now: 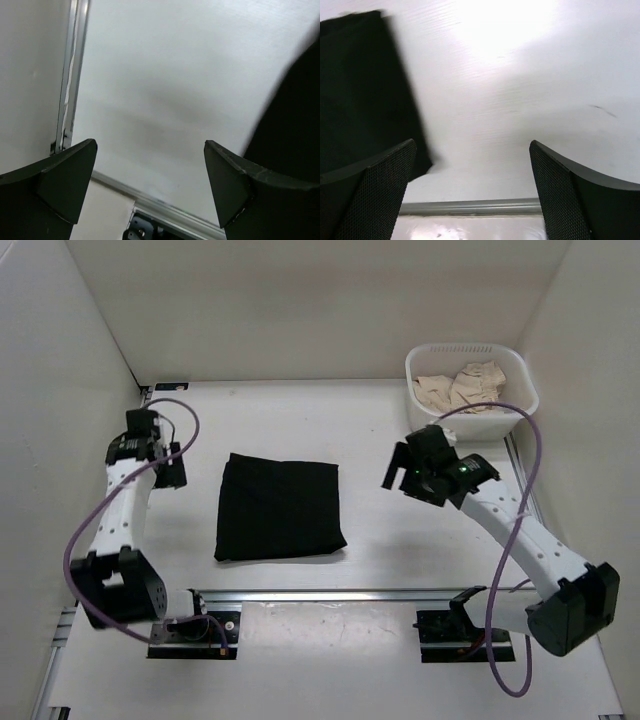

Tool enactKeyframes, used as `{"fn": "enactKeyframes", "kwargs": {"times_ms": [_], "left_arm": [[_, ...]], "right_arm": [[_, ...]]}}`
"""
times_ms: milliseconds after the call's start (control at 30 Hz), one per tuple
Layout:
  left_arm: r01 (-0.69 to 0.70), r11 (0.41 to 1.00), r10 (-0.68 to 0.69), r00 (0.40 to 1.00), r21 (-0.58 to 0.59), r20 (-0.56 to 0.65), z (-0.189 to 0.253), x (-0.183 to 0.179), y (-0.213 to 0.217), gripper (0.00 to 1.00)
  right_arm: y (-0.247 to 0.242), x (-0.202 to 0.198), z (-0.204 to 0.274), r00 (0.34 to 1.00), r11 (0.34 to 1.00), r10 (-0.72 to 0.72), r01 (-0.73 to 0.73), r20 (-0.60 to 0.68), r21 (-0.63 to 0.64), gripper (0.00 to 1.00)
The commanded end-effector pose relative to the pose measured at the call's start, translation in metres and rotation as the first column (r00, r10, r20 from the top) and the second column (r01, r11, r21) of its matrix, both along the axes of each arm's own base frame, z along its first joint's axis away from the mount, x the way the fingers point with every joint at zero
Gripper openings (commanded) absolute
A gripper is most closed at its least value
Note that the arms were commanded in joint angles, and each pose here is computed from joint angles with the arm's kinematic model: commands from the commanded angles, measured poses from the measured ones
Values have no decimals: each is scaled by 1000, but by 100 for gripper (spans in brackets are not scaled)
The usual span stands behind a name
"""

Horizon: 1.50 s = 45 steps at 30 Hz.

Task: Fold and stack the trousers
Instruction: Fold the trousers

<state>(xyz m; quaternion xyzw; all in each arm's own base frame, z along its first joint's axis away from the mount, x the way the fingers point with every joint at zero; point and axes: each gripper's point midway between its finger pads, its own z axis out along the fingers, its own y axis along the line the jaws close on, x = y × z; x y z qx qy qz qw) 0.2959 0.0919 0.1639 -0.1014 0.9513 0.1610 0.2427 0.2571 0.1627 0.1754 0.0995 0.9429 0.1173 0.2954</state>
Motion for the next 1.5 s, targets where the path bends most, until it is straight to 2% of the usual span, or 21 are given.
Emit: {"fn": "enactKeyframes", "kwargs": {"times_ms": [0, 133, 200, 367, 467, 700, 867, 1167, 1400, 1467], "left_arm": [[-69, 998, 68, 997, 9, 42, 8, -36, 14, 100], [-111, 994, 110, 993, -11, -35, -24, -80, 15, 100], [-125, 992, 125, 992, -1, -26, -27, -92, 16, 100], [-140, 990, 140, 990, 3, -3, -26, -110, 14, 100], [-140, 990, 140, 990, 5, 17, -16, -112, 14, 100], [-156, 987, 155, 987, 34, 33, -6, -122, 16, 100], [-151, 988, 150, 988, 25, 34, -7, -121, 15, 100], [-146, 989, 146, 989, 14, 16, -9, -118, 14, 100], [-135, 991, 135, 991, -5, 9, -11, -114, 11, 100], [-131, 991, 131, 991, -13, 10, -11, -113, 10, 100]], "right_arm": [[-62, -27, -11, 988, 977, -139, 127, -60, -169, 98], [-89, -37, 11, 982, 971, -183, 188, 41, -150, 98], [-96, -43, 15, 980, 970, -190, 196, 57, -145, 98], [-95, -54, 5, 984, 974, -175, 175, 18, -144, 98], [-88, -57, -1, 987, 980, -163, 161, -9, -115, 98], [-81, -55, 4, 989, 987, -145, 145, 18, -61, 98], [-77, -55, -3, 993, 990, -116, 114, -18, -78, 98], [-80, -51, 4, 995, 989, -102, 101, 2, -104, 98], [-75, -57, -16, 994, 991, -69, 58, -87, -117, 98], [-73, -54, -16, 995, 993, -68, 60, -68, -106, 98]]}}
